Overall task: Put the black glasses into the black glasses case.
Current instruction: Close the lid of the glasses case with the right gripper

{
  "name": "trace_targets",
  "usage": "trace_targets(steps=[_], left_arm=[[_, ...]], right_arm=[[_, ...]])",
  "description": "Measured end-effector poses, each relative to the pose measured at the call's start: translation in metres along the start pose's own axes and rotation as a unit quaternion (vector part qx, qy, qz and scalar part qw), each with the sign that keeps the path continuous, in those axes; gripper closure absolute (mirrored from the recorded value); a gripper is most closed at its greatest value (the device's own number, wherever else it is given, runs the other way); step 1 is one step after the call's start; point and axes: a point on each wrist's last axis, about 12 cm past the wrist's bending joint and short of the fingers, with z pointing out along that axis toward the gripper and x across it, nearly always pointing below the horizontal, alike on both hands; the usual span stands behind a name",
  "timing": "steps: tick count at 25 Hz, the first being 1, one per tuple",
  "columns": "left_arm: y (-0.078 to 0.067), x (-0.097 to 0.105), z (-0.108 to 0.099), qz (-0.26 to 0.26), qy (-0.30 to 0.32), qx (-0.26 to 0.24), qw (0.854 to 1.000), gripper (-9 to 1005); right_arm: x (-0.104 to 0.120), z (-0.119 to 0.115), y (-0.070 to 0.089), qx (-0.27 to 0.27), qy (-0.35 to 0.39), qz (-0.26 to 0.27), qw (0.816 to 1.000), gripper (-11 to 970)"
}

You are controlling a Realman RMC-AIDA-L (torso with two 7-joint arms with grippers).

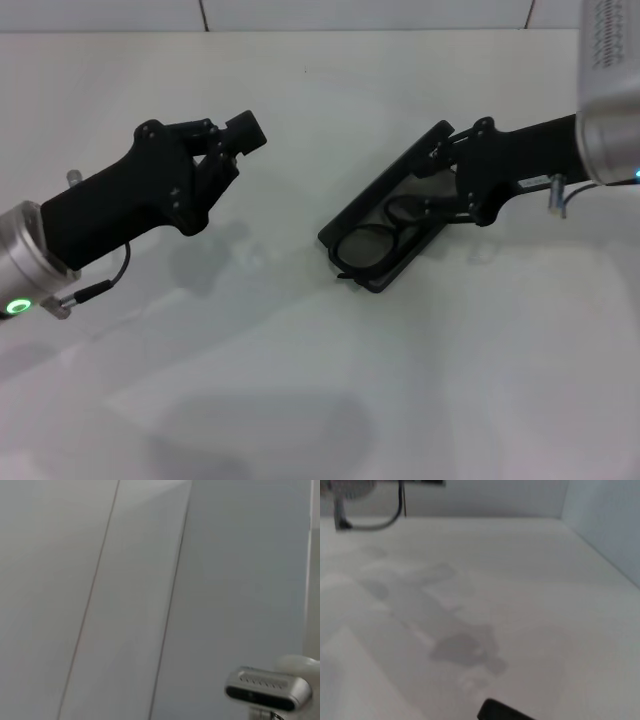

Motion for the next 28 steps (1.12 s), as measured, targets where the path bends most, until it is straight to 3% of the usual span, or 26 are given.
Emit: trace_targets(steps=[6,12,16,19,28], left_arm=[[0.002,-0.012,-0.011,-0.030,0.056,0.060,0.996,981],[0.008,-0.016,-0.013,-0.104,0.157,0.088,0.978,981],[0.021,-0.019,-0.006,-0.165,0.232,0.052,0.957,981],[0.026,-0.026,0.001,-0.181,0.274,0.043,0.943,981],[0.021,-0.017,0.042,-0.220,0.394,0.053,0.891,981]], right_arm=[[0.009,-0.025,-0.001,-0.013,-0.058,0.055,0.997,523],[0.030,-0.051,-0.002,0.039,-0.126,0.101,0.986,523],[0.046,-0.067,0.000,0.084,-0.169,0.123,0.974,523],[0.057,-0.073,0.001,0.104,-0.187,0.136,0.967,523],[0.080,-0.081,0.004,0.142,-0.210,0.163,0.953,522]])
